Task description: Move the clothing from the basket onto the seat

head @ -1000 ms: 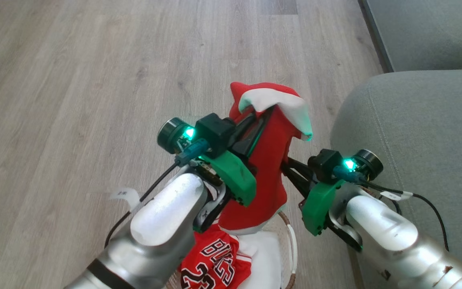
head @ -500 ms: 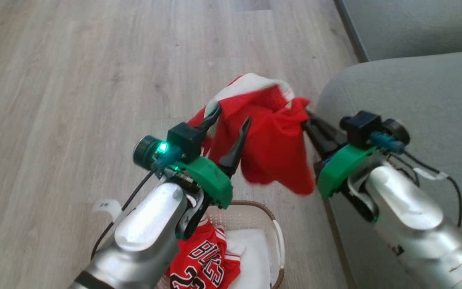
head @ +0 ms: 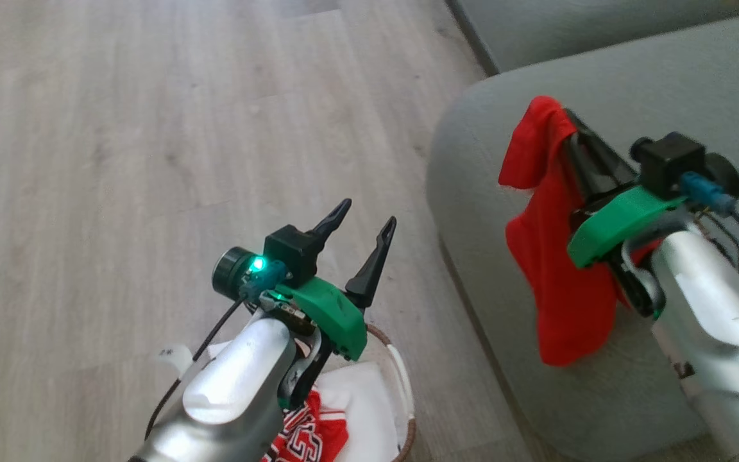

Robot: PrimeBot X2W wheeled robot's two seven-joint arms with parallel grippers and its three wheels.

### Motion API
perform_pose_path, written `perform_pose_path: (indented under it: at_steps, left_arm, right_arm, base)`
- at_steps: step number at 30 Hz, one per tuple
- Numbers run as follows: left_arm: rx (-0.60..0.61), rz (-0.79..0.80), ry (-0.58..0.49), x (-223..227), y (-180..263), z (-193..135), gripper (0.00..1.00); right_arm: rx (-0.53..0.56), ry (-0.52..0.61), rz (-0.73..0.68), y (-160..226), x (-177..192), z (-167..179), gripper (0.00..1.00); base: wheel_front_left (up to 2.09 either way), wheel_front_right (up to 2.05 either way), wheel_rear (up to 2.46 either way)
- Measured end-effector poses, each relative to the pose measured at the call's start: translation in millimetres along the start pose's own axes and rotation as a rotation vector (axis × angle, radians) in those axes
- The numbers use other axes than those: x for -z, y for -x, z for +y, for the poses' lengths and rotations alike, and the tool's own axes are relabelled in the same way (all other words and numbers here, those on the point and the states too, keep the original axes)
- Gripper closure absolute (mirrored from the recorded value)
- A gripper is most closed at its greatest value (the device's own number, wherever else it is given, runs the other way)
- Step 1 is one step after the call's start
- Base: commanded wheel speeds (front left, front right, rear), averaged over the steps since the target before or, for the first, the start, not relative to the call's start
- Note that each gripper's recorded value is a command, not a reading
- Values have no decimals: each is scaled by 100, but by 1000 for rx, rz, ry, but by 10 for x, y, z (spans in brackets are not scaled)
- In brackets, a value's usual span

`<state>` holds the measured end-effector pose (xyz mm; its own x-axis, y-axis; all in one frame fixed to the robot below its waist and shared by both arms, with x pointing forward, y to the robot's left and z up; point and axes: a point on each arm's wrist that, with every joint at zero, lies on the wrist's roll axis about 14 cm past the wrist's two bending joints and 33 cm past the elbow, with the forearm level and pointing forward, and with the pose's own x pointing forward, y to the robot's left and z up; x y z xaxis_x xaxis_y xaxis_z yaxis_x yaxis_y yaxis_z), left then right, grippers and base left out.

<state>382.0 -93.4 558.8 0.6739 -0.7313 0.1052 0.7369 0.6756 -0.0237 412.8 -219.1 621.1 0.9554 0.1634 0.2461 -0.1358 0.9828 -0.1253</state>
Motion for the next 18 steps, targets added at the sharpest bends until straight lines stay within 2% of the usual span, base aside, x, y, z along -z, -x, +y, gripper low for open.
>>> perform_pose_path:
  at_steps: [5, 9, 12, 18]
  left_arm:
    - [87, 9, 12, 60, -139, -276, 0]
    - [155, 21, 33, 136, -212, -525, 0]
    - [182, 21, 46, 148, -256, -615, 0]
    - [224, 37, 74, 265, -337, -707, 0]
  right_arm:
    - [110, 41, -9, 240, -88, -423, 100]
    - [164, 55, -1, 406, -93, -606, 100]
    - [170, 75, 21, 465, -46, -634, 100]
    - [106, 97, 129, 476, 275, -472, 100]
  base:
    - [0, 0, 0]
    - [0, 0, 0]
    - [0, 0, 0]
    - [0, 0, 0]
